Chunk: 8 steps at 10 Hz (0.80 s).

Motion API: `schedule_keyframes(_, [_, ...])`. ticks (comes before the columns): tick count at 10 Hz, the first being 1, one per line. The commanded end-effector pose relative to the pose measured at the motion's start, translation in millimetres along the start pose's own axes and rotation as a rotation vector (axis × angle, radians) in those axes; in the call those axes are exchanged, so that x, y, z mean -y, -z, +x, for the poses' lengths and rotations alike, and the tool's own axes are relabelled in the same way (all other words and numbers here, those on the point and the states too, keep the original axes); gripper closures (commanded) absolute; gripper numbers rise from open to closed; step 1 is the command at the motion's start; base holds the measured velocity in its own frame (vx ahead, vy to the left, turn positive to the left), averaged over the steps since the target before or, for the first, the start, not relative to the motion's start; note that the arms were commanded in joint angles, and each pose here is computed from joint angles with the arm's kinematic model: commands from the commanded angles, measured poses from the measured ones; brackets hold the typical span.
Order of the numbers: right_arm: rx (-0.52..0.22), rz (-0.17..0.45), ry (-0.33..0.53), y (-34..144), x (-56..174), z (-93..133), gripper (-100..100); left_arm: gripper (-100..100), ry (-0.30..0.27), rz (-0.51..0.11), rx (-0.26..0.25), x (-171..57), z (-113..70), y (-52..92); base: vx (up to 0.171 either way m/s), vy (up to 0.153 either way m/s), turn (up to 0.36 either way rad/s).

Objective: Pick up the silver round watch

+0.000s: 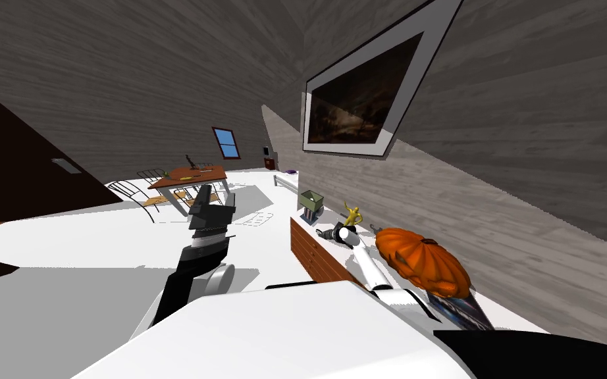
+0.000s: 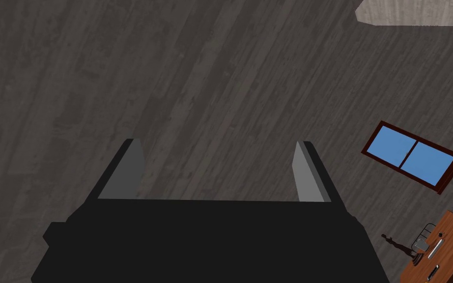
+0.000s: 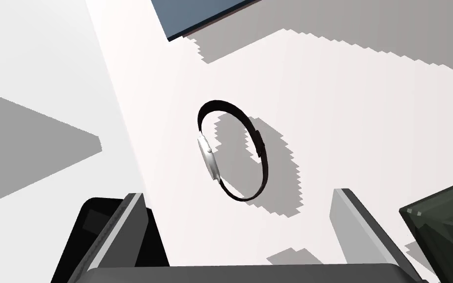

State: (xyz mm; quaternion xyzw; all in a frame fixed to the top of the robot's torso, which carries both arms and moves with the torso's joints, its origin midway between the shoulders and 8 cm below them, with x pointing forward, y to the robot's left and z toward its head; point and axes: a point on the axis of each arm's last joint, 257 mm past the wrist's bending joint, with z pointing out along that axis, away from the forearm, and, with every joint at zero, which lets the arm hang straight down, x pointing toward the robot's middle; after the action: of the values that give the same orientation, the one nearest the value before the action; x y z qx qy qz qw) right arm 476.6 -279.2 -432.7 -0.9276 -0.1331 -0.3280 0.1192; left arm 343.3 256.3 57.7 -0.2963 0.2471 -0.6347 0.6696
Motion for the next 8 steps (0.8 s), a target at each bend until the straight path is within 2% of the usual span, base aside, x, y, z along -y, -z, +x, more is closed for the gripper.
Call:
schedule_keyframes(1, [0.028, 0.027, -0.064, -1.4, 2, -8, -100, 0, 0.000, 0.000, 0.000, 0, 0.0, 0.0, 0.057, -0.017, 0.049])
schedule_keyframes(3, [0.060, 0.056, -0.132, -2.8, 6, -20, -100, 0, 0.000, 0.000, 0.000, 0, 0.0, 0.0, 0.055, -0.016, 0.050])
schedule_keyframes(4, [0.048, 0.045, -0.106, -2.9, 5, -15, -100, 0, 0.000, 0.000, 0.000, 0, 0.0, 0.0, 0.022, -0.005, 0.014])
schedule_keyframes(5, [0.051, 0.048, -0.112, -3.0, 6, -16, 0, 0, 0.000, 0.000, 0.000, 0, 0.0, 0.0, 0.000, 0.000, 0.000])
schedule_keyframes(6, [0.040, 0.052, -0.110, -11.7, 10, -7, -100, 0, 0.000, 0.000, 0.000, 0, 0.0, 0.0, -0.012, -0.011, 0.009])
schedule_keyframes(7, [0.047, 0.052, -0.115, -12.5, 9, -10, -100, 0, 0.000, 0.000, 0.000, 0, 0.0, 0.0, -0.022, -0.017, -0.011])
schedule_keyframes(8, [0.031, 0.056, -0.107, -20.2, 14, 2, -100, 0, 0.000, 0.000, 0.000, 0, 0.0, 0.0, -0.032, -0.026, -0.011])
